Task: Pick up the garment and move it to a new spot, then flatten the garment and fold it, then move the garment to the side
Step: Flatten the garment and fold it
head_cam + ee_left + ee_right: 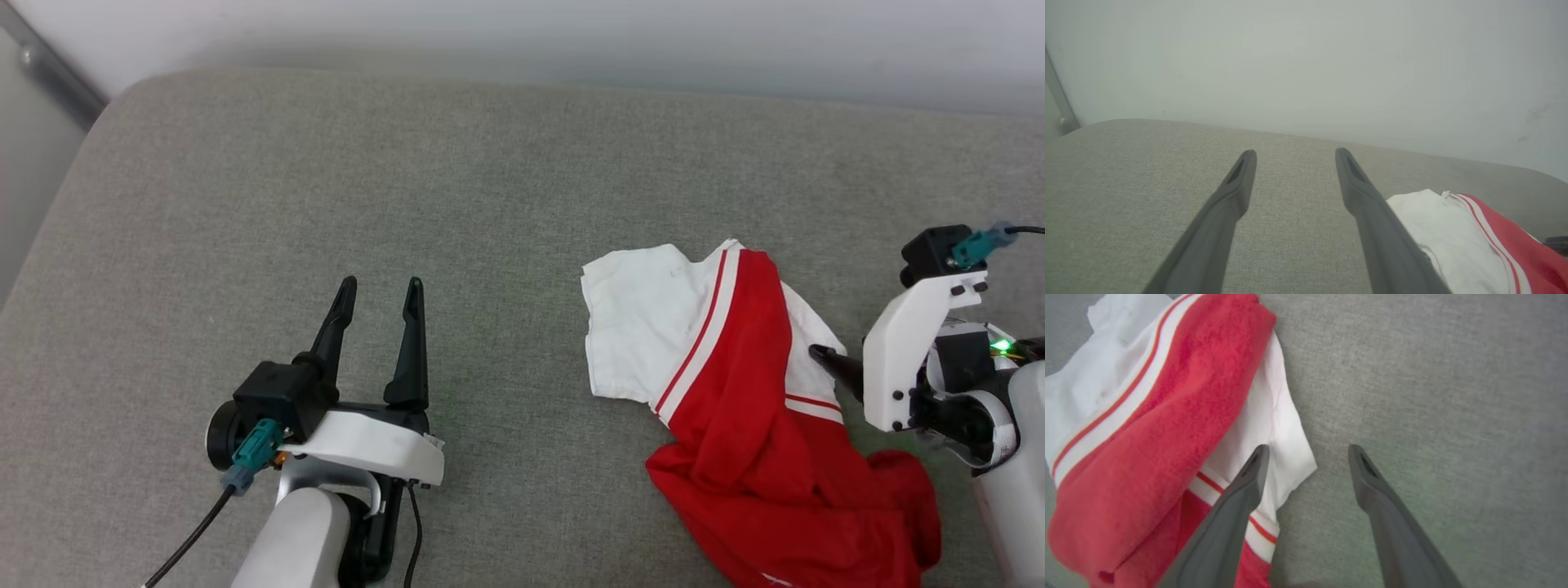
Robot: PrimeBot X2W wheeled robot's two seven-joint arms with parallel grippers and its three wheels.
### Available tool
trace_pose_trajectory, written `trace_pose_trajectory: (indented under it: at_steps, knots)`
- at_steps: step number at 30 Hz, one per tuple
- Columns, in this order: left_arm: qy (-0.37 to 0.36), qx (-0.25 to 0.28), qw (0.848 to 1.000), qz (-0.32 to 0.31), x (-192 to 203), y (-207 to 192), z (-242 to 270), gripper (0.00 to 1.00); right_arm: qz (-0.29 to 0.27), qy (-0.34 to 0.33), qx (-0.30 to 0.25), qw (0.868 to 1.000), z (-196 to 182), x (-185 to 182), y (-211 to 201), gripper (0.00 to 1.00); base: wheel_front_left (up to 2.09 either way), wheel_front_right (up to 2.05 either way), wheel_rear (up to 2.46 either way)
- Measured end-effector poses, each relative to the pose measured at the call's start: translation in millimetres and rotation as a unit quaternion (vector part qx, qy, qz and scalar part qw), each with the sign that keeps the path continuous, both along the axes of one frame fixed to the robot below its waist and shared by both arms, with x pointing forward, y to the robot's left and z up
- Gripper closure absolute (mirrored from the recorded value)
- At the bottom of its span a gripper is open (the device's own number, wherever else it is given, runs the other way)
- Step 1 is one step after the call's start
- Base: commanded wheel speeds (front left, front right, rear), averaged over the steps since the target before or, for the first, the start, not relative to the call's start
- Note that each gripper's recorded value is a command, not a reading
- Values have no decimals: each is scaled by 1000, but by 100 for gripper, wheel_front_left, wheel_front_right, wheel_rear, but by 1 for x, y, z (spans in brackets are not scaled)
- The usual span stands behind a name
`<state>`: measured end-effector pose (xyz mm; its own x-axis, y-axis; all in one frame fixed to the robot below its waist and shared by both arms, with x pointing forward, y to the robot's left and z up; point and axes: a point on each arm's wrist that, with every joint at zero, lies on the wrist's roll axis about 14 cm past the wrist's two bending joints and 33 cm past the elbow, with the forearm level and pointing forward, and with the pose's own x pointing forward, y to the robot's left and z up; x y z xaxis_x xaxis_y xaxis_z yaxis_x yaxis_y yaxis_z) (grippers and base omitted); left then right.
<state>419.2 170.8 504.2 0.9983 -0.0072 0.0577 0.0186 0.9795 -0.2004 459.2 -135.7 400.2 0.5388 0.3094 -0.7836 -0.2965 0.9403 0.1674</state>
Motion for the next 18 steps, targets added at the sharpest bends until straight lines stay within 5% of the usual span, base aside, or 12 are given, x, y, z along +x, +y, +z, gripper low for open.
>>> trace_pose_trajectory:
  at_steps: [6,7,9,18]
  knots:
    - [14,3,1000,8,8,6,-13,0,48,68,-22,996,-32,-2,17,2,0,0,0]
    - [17,3,1000,10,8,7,-15,0,54,72,-26,996,-35,-2,19,51,0,0,0]
    - [22,3,1000,13,8,9,-19,0,56,76,-21,995,-38,0,22,100,0,0,0]
    - [13,10,1000,11,4,8,-12,0,44,-64,-22,997,16,31,16,100,0,0,0]
